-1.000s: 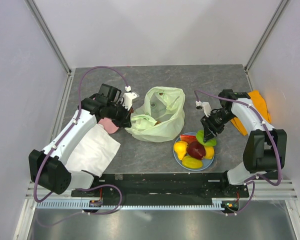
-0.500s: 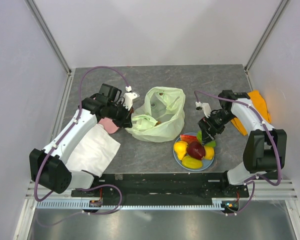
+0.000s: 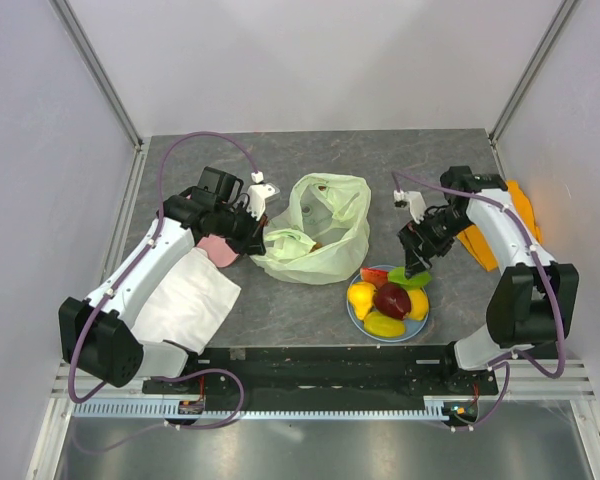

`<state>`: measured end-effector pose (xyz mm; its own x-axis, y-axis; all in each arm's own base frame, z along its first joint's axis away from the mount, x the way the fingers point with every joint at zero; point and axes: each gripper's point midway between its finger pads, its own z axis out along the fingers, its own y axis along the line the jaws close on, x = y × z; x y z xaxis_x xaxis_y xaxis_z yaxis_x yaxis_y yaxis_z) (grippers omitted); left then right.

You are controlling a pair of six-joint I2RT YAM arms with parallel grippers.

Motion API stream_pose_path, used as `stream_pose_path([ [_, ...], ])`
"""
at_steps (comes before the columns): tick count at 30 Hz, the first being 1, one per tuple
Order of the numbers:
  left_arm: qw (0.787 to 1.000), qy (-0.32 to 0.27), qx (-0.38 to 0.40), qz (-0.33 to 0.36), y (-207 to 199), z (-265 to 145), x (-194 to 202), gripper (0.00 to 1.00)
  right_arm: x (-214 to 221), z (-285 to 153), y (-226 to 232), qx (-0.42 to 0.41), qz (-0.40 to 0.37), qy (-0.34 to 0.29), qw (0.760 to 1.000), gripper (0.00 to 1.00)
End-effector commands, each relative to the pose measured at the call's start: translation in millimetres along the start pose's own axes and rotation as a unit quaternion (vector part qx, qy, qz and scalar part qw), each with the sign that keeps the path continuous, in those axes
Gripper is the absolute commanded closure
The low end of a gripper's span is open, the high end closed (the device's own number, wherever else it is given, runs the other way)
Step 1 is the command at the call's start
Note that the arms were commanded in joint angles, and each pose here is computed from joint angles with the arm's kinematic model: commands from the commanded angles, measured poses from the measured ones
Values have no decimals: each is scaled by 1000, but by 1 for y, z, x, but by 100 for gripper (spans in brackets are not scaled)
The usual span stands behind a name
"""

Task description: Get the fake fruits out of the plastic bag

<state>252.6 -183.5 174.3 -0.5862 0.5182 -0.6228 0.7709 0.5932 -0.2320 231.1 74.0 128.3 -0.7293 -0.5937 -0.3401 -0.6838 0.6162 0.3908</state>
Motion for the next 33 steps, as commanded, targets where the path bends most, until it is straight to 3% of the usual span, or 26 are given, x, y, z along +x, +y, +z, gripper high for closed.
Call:
stream_pose_path([
  [1,1000,-21,7,2,0,0,-13,98,-32,-32,-4,55,-30,-55,996,2],
  [10,1000,-23,4,4,2,-1,-14,98,-46,-29,-4,41,-26,-84,995,2],
  [13,1000,-15,-9,7,5,-1,-8,98,-98,-62,9,52,-116,-182,975,2],
  [15,1000,-10,-17,5,6,-3,-3,98,-146,-87,12,85,-135,-265,951,2],
  [18,1000,4,-15,0,2,-6,9,99,-200,-92,27,73,-135,-332,931,2],
  [19,1000,12,-16,3,1,-7,15,98,-213,-81,43,55,-153,-328,931,3],
  [22,999,35,-29,21,2,-14,31,98,-255,-55,63,22,-168,-313,934,18],
  [23,998,36,-35,30,1,-19,35,99,-262,-29,51,27,-148,-290,945,26],
  [26,992,89,-61,63,8,-29,67,99,-275,20,55,45,-135,-248,958,38],
  [29,978,155,-90,109,16,-47,104,98,-264,56,69,52,-151,-210,965,40],
  [33,971,170,-109,127,12,-64,124,98,-246,76,69,72,-140,-178,971,40],
])
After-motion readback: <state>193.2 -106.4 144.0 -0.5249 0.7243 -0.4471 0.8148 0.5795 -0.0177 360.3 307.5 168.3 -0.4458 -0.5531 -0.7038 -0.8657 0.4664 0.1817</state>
